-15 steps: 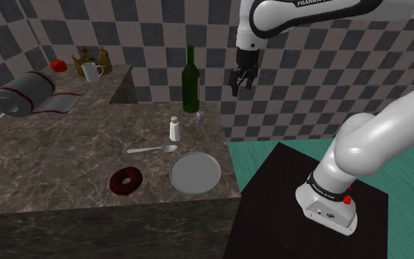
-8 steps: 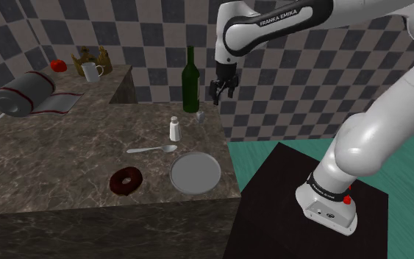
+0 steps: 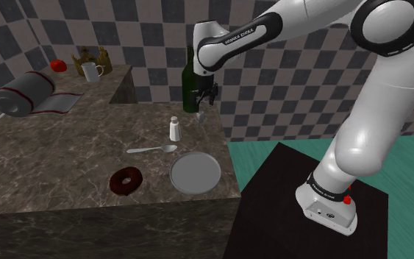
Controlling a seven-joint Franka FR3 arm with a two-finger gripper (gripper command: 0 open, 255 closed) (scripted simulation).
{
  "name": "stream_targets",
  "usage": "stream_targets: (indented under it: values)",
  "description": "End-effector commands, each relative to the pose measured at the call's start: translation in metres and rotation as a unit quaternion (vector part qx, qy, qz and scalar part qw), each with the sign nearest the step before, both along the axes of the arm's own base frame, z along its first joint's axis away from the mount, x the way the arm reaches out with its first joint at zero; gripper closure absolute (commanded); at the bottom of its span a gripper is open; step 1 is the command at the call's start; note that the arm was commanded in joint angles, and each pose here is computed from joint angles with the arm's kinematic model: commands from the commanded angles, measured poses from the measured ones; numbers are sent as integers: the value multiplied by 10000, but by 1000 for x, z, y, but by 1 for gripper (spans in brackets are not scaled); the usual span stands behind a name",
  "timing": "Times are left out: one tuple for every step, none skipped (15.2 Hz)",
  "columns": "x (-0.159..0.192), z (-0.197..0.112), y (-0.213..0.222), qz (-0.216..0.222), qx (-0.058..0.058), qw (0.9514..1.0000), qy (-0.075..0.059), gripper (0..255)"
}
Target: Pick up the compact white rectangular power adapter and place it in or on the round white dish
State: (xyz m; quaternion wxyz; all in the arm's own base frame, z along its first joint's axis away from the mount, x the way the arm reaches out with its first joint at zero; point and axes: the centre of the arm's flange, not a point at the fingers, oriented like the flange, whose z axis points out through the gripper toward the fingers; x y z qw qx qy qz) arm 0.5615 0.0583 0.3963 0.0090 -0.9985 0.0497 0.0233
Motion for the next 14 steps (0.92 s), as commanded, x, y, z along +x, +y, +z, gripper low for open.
stream_targets:
  values:
    - [16, -17, 8, -12, -2, 10000, 2, 0]
    - [16, -22, 8, -12, -2, 10000, 2, 0]
    - [15, -27, 8, -12, -2, 10000, 2, 0]
    - [15, -33, 8, -12, -2, 10000, 2, 0]
    - [15, -38, 9, -12, -2, 10000, 2, 0]
    - [15, -43, 9, -12, -2, 10000, 2, 0]
    - [14, -48, 9, -12, -2, 10000, 2, 0]
    - [14, -54, 9, -12, -2, 10000, 2, 0]
    - [14, -57, 9, -12, -2, 10000, 2, 0]
    - [14, -57, 9, -12, -2, 10000, 2, 0]
    - [14, -57, 9, -12, -2, 10000, 2, 0]
    - [14, -57, 9, -12, -2, 10000, 2, 0]
    - [14, -57, 9, -12, -2, 10000, 2, 0]
    - [14, -57, 9, -12, -2, 10000, 2, 0]
